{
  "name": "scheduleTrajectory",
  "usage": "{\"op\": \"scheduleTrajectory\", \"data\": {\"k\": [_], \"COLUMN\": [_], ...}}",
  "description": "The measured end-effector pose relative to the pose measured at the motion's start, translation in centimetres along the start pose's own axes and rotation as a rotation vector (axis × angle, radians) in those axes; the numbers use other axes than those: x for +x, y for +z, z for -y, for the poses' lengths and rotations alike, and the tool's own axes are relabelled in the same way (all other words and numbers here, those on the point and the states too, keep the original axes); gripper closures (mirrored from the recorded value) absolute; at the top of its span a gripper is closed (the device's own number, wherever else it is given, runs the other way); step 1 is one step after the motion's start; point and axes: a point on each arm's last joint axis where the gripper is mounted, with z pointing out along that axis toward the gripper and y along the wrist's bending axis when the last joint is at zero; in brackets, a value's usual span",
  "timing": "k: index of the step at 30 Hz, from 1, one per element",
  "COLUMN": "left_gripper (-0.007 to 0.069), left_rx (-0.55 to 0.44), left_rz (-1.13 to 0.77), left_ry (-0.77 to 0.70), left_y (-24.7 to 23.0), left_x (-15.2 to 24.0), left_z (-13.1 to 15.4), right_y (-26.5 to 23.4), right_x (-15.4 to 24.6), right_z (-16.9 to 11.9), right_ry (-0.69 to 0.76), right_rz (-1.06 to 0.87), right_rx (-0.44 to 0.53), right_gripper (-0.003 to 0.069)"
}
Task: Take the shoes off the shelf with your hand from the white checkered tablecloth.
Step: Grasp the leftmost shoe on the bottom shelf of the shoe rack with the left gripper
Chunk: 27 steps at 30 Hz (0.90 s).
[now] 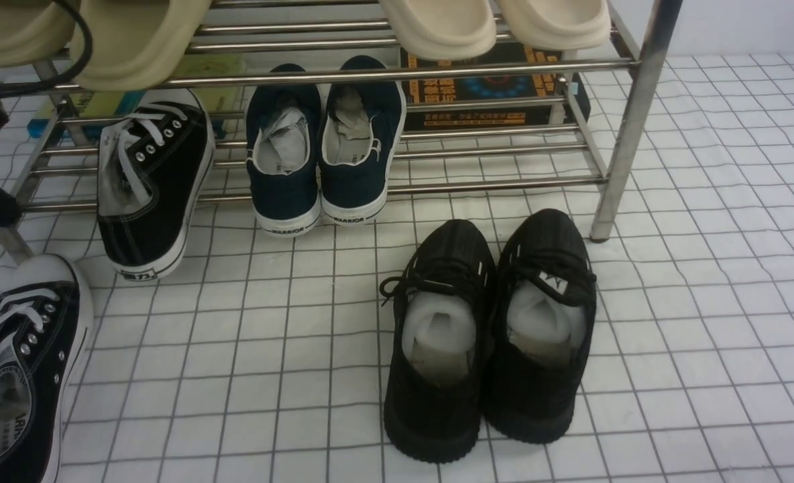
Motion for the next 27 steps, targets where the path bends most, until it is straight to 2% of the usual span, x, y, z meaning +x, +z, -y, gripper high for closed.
{"op": "scheduleTrajectory", "data": {"k": [3,4,7,8,9,11,13,19,22,26,27], "left_gripper": [0.0459,0.0450,0.0286,0.0286,0.0240,0.0209,0.0199,0.0227,0.0295,0.0537,0.0567], "left_rx": [0.016,0.017,0.006,0.005,-0.004,-0.009,-0.017,-0.057,-0.061,-0.058,-0.059], "left_rz": [0.004,0.005,0.043,0.046,0.068,0.087,0.092,0.065,0.066,0.030,0.023], "left_ry": [0.047,0.051,0.132,0.136,0.158,0.166,0.164,0.164,0.145,0.127,0.129], "left_y": [1.9,2.0,4.1,4.2,5.0,5.8,6.9,10.0,11.8,12.5,12.5], "left_x": [-0.4,-0.4,-0.6,-0.6,-0.8,-1.1,-1.5,-2.0,-2.2,-2.0,-1.9], "left_z": [1.5,1.6,3.3,3.3,3.6,3.7,3.4,2.4,1.9,1.7,1.8], "right_y": [0.0,0.0,0.0,0.0,0.0,0.0,0.0,0.0,0.0,0.0,0.0], "right_x": [0.0,0.0,0.0,0.0,0.0,0.0,0.0,0.0,0.0,0.0,0.0], "right_z": [0.0,0.0,0.0,0.0,0.0,0.0,0.0,0.0,0.0,0.0,0.0], "right_ry": [0.000,0.000,0.000,0.000,0.000,0.000,0.000,0.000,0.000,0.000,0.000], "right_rz": [0.000,0.000,0.000,0.000,0.000,0.000,0.000,0.000,0.000,0.000,0.000], "right_rx": [0.000,0.000,0.000,0.000,0.000,0.000,0.000,0.000,0.000,0.000,0.000], "right_gripper": [0.0420,0.0420,0.0420,0.0420,0.0420,0.0420,0.0420,0.0420,0.0420,0.0420,0.0420]}}
